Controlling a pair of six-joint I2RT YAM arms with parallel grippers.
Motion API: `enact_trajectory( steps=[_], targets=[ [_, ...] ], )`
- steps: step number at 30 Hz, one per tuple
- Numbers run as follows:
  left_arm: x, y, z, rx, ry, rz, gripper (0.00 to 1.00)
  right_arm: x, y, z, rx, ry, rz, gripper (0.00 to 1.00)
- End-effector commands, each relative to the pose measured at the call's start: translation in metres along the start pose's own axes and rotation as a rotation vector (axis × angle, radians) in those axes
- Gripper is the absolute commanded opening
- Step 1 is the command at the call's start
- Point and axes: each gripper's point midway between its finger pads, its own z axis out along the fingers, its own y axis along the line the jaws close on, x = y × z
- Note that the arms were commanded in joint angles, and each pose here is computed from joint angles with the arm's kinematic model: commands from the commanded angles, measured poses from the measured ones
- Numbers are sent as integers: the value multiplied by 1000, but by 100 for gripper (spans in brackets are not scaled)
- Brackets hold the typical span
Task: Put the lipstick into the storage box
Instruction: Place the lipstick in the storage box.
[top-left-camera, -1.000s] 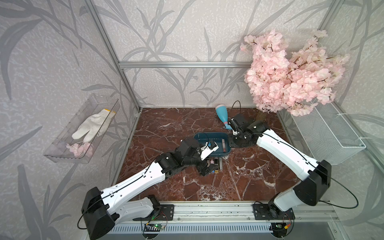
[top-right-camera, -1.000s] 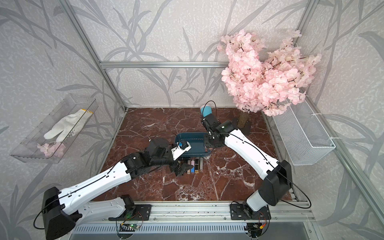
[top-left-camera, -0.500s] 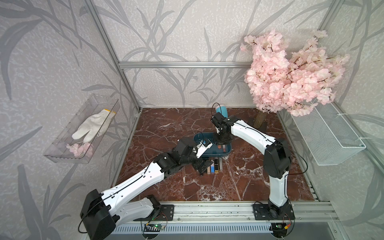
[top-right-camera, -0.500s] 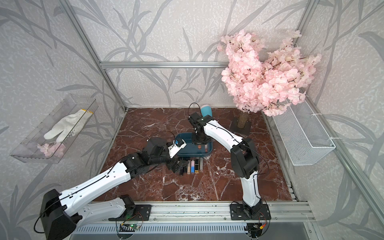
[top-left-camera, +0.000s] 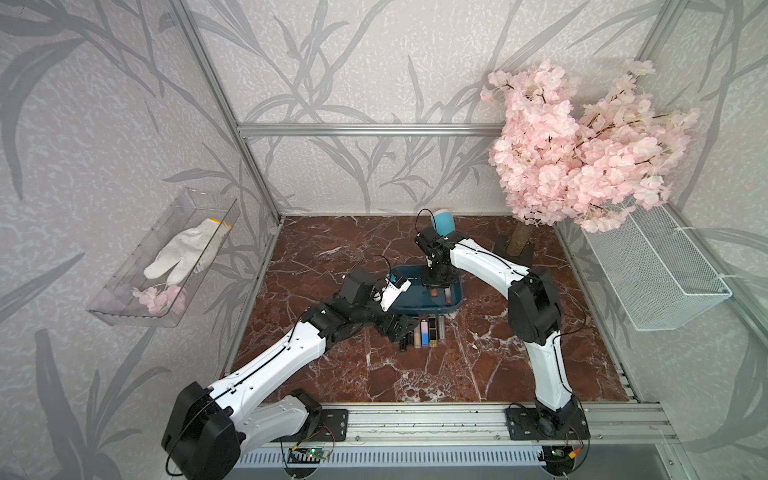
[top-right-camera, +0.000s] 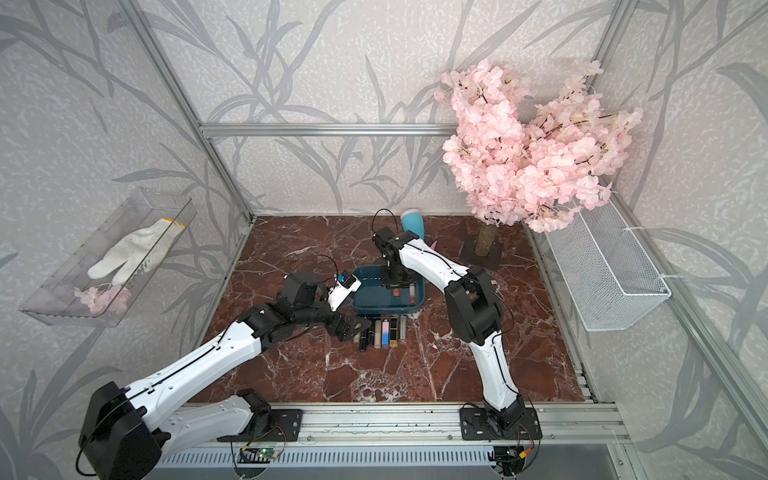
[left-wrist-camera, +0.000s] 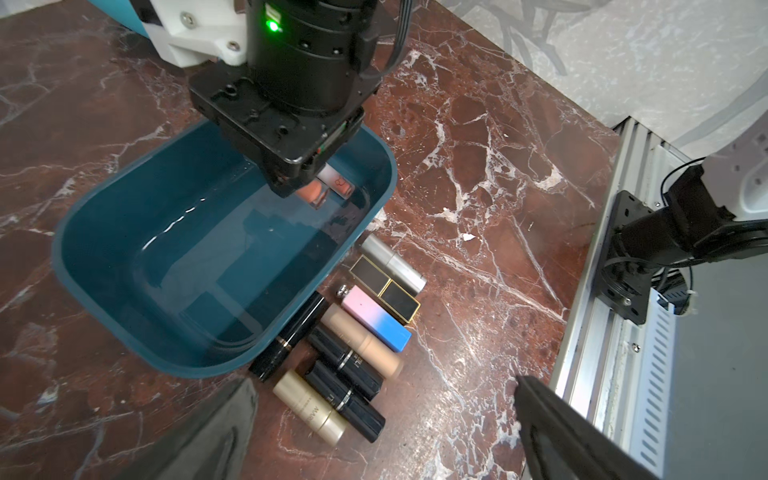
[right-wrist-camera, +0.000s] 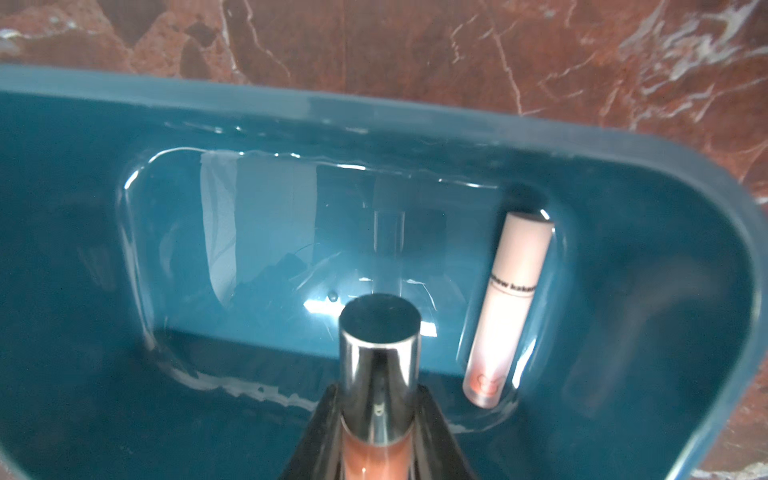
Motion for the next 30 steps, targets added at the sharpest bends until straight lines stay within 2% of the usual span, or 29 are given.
enact_trajectory(
  steps=[1,10,18,30],
  targets=[
    [4,-5,4,45,-6,-22,100,-7,-8,0,26,-8,8,13],
    [13,-2,8,34,28,2,100,-13,-23,13,48,4,24,13],
    [17,-11,17,55,93,82,100,-15,-32,24,55,23,27,13],
    [12,-13,25,61,104,90,100,-16,-38,42,54,48,43,13]
  ],
)
